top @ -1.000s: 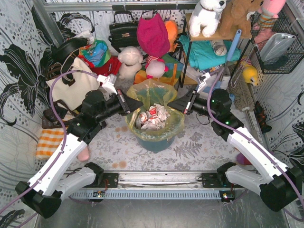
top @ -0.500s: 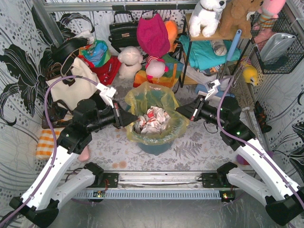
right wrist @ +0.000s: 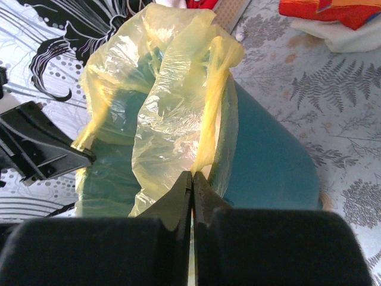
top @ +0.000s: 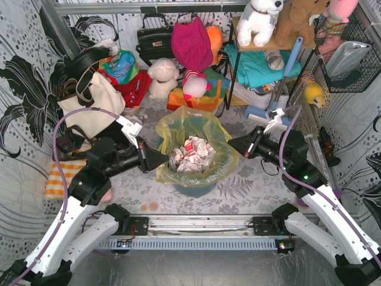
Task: Tie the trash bag
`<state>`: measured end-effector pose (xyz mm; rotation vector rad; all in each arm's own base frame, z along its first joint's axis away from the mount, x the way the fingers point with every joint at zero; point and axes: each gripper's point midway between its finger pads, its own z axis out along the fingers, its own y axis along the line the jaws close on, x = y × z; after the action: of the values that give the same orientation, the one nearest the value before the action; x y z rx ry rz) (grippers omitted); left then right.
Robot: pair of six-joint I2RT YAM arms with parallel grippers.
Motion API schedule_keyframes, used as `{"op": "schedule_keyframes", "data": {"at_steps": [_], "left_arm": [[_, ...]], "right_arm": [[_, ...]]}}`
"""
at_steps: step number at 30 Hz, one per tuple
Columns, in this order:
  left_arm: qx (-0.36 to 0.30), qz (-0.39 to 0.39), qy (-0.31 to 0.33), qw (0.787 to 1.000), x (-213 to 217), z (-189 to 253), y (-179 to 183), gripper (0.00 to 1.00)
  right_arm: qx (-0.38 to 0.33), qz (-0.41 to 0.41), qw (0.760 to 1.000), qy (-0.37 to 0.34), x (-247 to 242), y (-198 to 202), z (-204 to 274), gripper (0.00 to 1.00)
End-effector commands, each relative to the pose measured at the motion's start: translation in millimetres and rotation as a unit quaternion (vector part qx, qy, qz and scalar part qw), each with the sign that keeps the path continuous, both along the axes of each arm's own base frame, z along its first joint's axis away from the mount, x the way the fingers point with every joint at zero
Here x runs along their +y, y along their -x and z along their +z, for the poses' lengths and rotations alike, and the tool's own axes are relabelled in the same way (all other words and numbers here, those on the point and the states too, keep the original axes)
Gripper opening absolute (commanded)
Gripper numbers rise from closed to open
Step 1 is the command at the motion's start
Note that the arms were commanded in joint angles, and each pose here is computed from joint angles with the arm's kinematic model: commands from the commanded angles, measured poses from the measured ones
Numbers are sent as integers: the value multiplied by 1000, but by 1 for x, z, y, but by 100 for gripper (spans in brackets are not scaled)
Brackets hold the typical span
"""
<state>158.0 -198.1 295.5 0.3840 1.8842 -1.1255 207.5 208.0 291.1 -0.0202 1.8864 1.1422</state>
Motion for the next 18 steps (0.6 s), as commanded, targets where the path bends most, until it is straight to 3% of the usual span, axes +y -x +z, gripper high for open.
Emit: {"op": "schedule_keyframes", "data": {"at_steps": [1,5,8,12,18], "left_arm": [[-23,64,-13,998,16,-1,-14,4],[-12,131,-31,991,36,-9,-23,4],[-26,130,-10,991,37,-2,-18,5],[-43,111,23,993,30,12,-11,5],[-64,146,52,986,38,44,-19,4]], "right_arm": [[27,-62,997,38,-23,-2,-19,0],[56,-108,991,59,-40,-3,-34,0],[53,-103,992,54,-39,0,-34,0],[33,-78,996,32,-32,5,-18,0],[-22,-45,998,-33,-17,6,35,0]]}}
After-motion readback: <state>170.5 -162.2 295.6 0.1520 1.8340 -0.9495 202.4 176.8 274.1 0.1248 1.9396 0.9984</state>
